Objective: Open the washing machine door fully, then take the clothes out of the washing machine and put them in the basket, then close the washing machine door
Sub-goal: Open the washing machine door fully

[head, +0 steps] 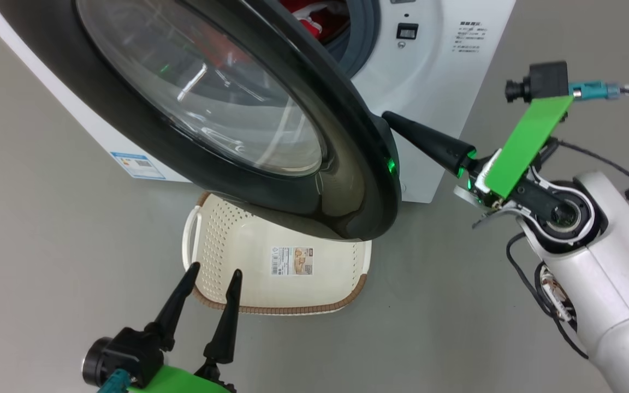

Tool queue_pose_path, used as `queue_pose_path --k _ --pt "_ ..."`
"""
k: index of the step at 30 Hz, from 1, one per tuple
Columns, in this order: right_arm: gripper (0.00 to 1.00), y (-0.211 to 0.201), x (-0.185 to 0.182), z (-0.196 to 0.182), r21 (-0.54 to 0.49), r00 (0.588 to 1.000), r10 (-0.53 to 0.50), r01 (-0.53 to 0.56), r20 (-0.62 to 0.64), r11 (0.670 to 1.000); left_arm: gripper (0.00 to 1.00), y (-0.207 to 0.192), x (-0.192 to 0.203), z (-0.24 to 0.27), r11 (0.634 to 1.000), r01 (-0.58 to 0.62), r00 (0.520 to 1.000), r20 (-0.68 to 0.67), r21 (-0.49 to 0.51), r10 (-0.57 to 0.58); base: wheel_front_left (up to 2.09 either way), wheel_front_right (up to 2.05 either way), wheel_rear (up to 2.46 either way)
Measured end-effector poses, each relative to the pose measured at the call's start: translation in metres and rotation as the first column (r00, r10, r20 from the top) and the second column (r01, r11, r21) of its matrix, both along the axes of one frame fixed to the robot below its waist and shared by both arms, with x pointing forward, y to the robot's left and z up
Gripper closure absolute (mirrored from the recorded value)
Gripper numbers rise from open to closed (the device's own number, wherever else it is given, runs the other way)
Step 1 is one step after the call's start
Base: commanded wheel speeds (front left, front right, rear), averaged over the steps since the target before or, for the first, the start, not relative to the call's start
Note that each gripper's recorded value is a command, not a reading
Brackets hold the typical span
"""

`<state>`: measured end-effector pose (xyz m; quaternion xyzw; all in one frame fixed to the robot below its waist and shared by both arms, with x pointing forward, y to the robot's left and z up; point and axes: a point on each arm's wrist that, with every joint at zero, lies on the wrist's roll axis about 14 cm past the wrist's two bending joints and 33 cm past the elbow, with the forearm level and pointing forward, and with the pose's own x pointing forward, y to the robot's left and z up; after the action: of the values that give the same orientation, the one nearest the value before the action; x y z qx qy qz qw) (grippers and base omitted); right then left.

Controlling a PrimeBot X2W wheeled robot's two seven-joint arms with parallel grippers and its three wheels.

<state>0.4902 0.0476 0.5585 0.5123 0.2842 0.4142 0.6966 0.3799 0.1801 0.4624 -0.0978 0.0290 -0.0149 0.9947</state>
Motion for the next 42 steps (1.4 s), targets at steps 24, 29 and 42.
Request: queue_pose_path --k 24,29,42 --pt "0.0 -0.115 -0.065 -0.117 -0.243 0.875 -0.469 0.433 -0.119 0.868 0.0 0.0 -0.009 0.008 1.0 0.003 1.0 0.025 -0.002 -0.003 0.0 0.0 0.0" --pt "0.0 -0.127 -0.086 -0.136 -0.313 0.85 -0.521 0.476 -0.076 0.822 0.0 0.002 -0.013 0.003 1.0 -0.003 1.0 0.009 -0.005 0.003 0.0 0.0 0.0" --pt "0.0 -0.157 -0.107 -0.163 -0.504 0.826 -0.511 0.554 0.237 0.663 0.0 0.003 -0.015 -0.002 1.0 -0.009 1.0 -0.005 -0.017 0.009 0.0 0.0 0.0"
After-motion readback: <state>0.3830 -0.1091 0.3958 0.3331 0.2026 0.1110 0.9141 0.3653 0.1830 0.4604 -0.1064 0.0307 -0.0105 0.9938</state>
